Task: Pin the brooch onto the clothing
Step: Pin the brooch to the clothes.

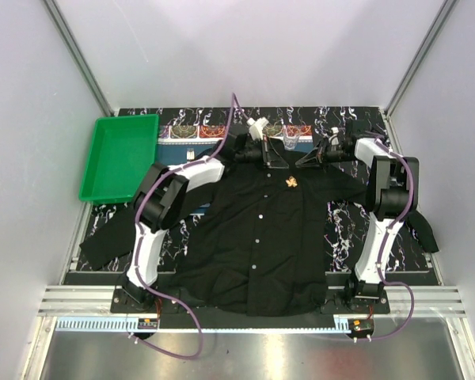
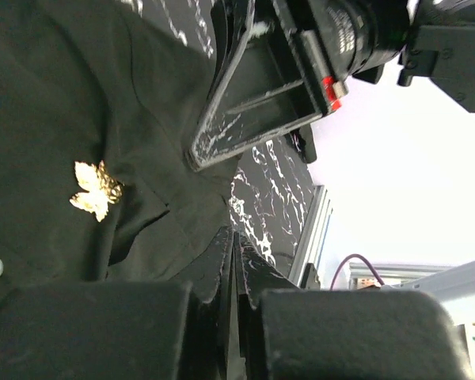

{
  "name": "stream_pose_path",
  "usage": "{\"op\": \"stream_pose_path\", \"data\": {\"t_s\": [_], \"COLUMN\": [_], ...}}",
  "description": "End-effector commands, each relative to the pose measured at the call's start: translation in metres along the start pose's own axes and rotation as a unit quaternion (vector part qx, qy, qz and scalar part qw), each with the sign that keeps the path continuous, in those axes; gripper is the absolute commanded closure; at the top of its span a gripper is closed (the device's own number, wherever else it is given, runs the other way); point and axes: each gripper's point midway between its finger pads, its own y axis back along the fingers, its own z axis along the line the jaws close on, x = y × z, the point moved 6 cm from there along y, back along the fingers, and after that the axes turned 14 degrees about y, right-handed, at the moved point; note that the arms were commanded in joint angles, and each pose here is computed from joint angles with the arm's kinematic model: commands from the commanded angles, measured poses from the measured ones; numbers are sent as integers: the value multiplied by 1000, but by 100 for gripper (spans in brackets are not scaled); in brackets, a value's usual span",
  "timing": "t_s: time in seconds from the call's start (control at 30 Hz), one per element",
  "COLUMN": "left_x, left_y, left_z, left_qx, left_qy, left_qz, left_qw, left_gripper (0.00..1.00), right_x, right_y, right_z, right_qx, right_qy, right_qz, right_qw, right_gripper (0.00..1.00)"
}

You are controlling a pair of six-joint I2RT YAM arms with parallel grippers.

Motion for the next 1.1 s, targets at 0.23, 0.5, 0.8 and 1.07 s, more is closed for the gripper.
{"op": "stream_pose_path", "data": {"t_s": [0.23, 0.5, 0.8, 1.07], "left_x": [-4, -2, 1, 6], "left_y": [-30, -38, -48, -53], "left_z": [13, 31, 50, 65], "left_qx": [-13, -30, -45, -72], "left_qy": [83, 103, 110, 112], "left_qz": [-15, -9, -1, 6], "left_qw": [996, 994, 993, 991], "left_gripper": [93, 96, 96, 96], "right_x": [-11, -10, -6, -4], "right_y": [-8, -15, -19, -23], "right_z": [-25, -42, -57, -59], "right_qx": [-17, 9, 24, 30], "right_qy": [-95, -80, -45, -49], "right_qz": [-13, -16, 11, 16], "right_qw": [995, 997, 999, 998], "right_gripper": [75, 100, 95, 89]}}
